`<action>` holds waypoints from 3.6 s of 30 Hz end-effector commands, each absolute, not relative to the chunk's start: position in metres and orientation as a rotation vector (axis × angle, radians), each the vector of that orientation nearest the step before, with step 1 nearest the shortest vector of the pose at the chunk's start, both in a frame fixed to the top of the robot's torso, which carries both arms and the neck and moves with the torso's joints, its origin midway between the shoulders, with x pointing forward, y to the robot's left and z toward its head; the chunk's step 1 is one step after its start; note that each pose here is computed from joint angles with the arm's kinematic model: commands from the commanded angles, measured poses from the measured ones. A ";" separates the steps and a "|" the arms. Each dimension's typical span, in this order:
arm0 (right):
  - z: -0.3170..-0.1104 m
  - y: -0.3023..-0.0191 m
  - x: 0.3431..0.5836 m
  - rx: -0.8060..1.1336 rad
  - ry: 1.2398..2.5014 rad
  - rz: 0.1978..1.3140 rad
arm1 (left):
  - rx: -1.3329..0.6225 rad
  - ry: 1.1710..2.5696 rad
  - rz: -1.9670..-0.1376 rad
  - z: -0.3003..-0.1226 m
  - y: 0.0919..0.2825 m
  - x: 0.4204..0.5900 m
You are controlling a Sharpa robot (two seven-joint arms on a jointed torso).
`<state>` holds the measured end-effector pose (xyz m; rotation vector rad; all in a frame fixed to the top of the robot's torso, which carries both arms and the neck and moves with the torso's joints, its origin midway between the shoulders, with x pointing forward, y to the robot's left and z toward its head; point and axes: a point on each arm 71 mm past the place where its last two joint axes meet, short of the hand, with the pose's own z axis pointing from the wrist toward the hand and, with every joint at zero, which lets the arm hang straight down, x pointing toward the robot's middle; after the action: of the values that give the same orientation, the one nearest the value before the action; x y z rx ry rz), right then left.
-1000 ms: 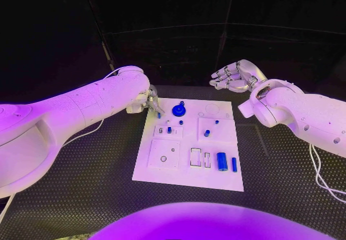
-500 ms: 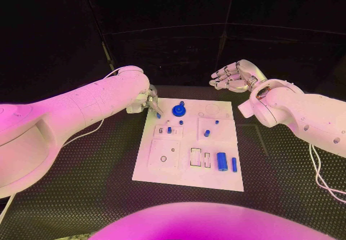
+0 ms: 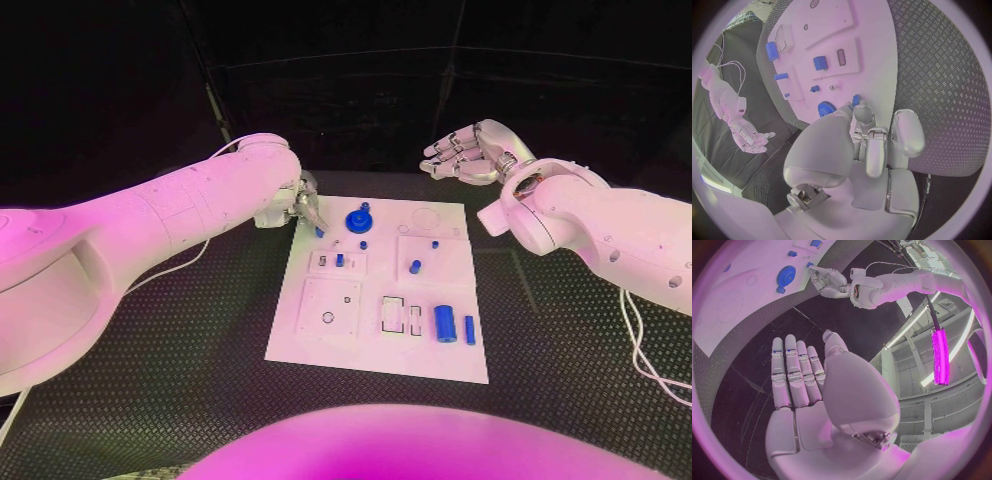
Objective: Assemble the parts on the task board
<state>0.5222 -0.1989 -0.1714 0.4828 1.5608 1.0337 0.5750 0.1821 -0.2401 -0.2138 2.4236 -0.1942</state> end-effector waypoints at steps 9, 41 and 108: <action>-0.170 -0.199 0.523 0.477 1.557 1.041 | -0.273 2.356 -0.292 -0.231 0.186 0.566; -0.173 -0.204 0.524 0.481 1.560 1.032 | -0.242 2.268 -0.400 -0.241 0.191 0.509; -0.174 -0.204 0.523 0.479 1.566 1.034 | -0.100 2.384 -0.336 -0.257 0.184 0.497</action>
<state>0.5236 -0.2052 -0.1753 0.4880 1.5695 1.0213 0.5002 0.1868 -0.2531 -0.1304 2.3462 -0.3439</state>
